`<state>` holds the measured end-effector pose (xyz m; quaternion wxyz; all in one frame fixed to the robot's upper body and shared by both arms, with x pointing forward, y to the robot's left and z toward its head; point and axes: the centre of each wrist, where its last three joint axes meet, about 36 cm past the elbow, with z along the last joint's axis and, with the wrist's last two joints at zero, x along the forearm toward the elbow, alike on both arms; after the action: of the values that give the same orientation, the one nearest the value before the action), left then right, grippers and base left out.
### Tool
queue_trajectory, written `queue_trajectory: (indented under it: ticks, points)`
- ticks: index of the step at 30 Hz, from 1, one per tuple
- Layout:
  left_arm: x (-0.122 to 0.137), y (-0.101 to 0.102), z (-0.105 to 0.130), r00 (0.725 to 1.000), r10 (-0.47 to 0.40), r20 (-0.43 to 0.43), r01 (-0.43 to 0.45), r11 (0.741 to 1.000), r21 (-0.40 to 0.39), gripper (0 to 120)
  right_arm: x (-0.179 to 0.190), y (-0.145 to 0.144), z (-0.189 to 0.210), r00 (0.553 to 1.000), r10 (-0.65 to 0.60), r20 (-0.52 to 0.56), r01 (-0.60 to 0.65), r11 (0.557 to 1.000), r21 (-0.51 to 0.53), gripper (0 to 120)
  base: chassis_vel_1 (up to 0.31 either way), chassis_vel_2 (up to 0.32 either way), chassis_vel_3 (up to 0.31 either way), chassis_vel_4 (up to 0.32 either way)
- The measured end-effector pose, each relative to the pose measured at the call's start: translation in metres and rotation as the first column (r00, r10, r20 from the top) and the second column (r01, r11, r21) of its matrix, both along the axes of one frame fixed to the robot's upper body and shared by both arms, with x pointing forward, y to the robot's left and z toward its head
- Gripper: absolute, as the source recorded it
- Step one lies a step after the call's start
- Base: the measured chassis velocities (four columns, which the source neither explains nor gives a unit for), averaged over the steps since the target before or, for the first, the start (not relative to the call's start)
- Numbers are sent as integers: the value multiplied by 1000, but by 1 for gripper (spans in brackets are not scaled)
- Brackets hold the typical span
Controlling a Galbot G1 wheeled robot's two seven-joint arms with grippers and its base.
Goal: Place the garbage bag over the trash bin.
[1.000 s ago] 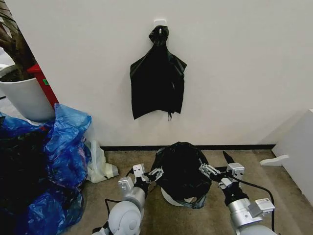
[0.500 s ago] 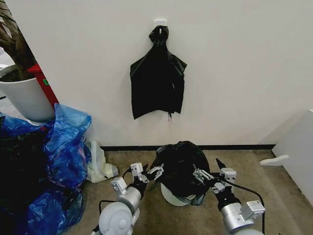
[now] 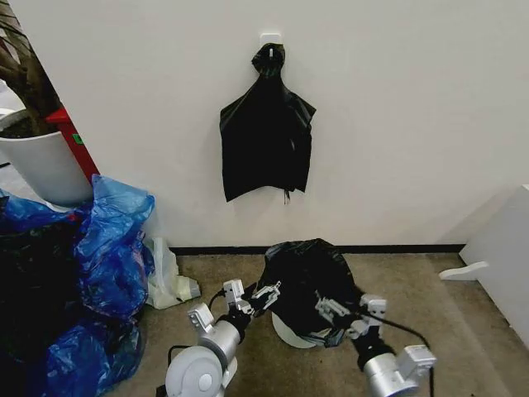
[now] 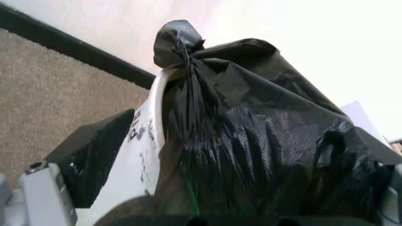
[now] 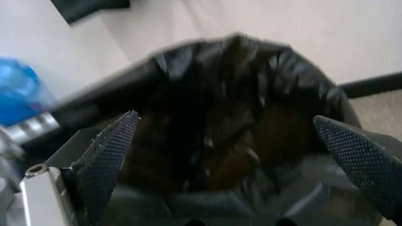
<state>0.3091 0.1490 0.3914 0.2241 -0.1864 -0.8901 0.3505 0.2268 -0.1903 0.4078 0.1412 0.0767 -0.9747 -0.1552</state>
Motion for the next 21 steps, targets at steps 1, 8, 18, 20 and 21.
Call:
queue_trajectory:
  ticks: [1, 8, 18, 20, 21]
  points:
    - [0, 0, 0, 1000, 0, 0, 0, 1000, 0, 100, 0, 2, -3, 1000, 3, 0, -3, 1000, -11, 100, 0, 0, 0, 0]
    - [-1, -2, -1, 1000, -1, -6, 1, 1000, -3, 100, 5, 13, -25, 999, 26, 22, -23, 990, -139, 100, 0, 0, 0, 0]
    - [-2, -5, 2, 1000, 9, -6, -9, 1000, -8, 100, 15, 14, -61, 997, 59, 58, -41, 959, -279, 100, 0, 0, 0, 0]
    - [-2, -5, 5, 1000, 14, -5, -14, 1000, -9, 100, 16, 13, -64, 996, 66, 53, -48, 954, -296, 100, 0, 0, 0, 0]
    - [-2, -5, 6, 1000, 15, -5, -15, 1000, -11, 100, 15, 13, -65, 996, 69, 50, -51, 952, -302, 100, 0, 0, 0, 0]
